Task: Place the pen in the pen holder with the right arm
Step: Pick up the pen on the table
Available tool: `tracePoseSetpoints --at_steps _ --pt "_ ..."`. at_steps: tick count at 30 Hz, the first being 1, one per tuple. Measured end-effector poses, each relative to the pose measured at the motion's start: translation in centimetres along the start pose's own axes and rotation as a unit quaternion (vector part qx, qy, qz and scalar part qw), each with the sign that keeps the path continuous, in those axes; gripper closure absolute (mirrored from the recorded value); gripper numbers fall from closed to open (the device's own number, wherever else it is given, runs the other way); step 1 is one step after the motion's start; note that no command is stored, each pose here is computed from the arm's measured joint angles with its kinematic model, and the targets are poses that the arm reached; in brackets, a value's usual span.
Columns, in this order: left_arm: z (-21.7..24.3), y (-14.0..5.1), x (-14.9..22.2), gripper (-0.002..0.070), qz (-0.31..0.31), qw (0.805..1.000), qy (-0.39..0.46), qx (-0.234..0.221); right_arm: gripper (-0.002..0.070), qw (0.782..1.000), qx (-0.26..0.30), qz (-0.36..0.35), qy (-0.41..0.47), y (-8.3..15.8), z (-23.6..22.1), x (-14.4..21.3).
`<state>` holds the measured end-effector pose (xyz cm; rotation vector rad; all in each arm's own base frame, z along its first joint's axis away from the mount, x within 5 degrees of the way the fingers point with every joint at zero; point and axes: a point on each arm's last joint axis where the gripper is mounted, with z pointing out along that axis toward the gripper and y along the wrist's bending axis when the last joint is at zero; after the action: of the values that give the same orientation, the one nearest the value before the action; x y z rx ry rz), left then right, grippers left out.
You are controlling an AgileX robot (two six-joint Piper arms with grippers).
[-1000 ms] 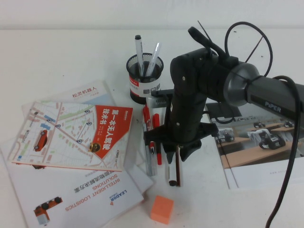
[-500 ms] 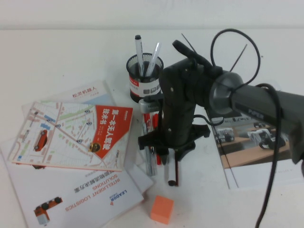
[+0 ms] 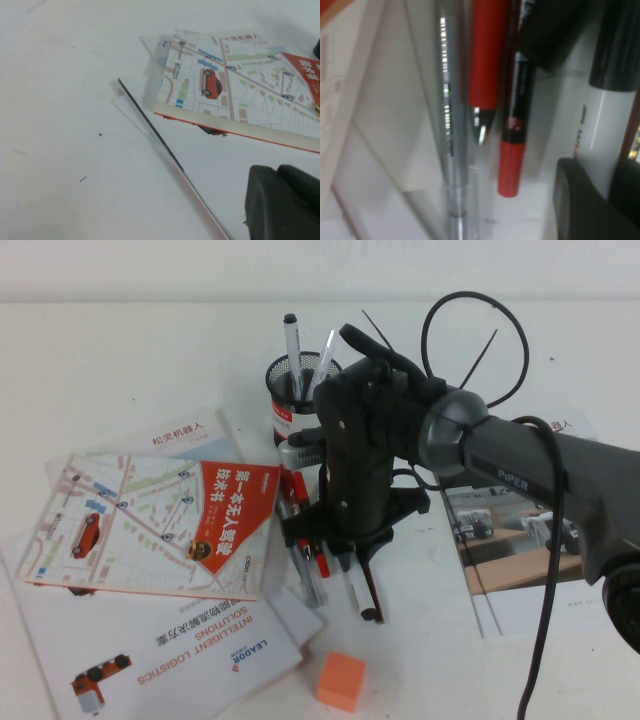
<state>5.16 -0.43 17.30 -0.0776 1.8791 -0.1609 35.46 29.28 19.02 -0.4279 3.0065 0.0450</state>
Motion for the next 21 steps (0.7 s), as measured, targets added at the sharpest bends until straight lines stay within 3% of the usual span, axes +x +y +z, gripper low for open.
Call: tracePoseSetpoints --at_steps 7,13,21 --pt "0.00 0.00 0.00 0.0677 0.000 1.000 0.000 0.000 0.0568 1.000 0.009 -0.003 -0.001 -0.12 0.05 -0.04" --pt "0.00 0.00 0.00 0.0677 0.000 1.000 0.000 0.000 0.0526 1.000 0.012 -0.003 0.002 -0.12 0.35 -0.08" --pt "0.00 0.00 0.00 0.0678 0.000 1.000 0.000 0.000 0.0563 0.999 0.032 -0.004 -0.010 -0.43 0.06 -0.27"
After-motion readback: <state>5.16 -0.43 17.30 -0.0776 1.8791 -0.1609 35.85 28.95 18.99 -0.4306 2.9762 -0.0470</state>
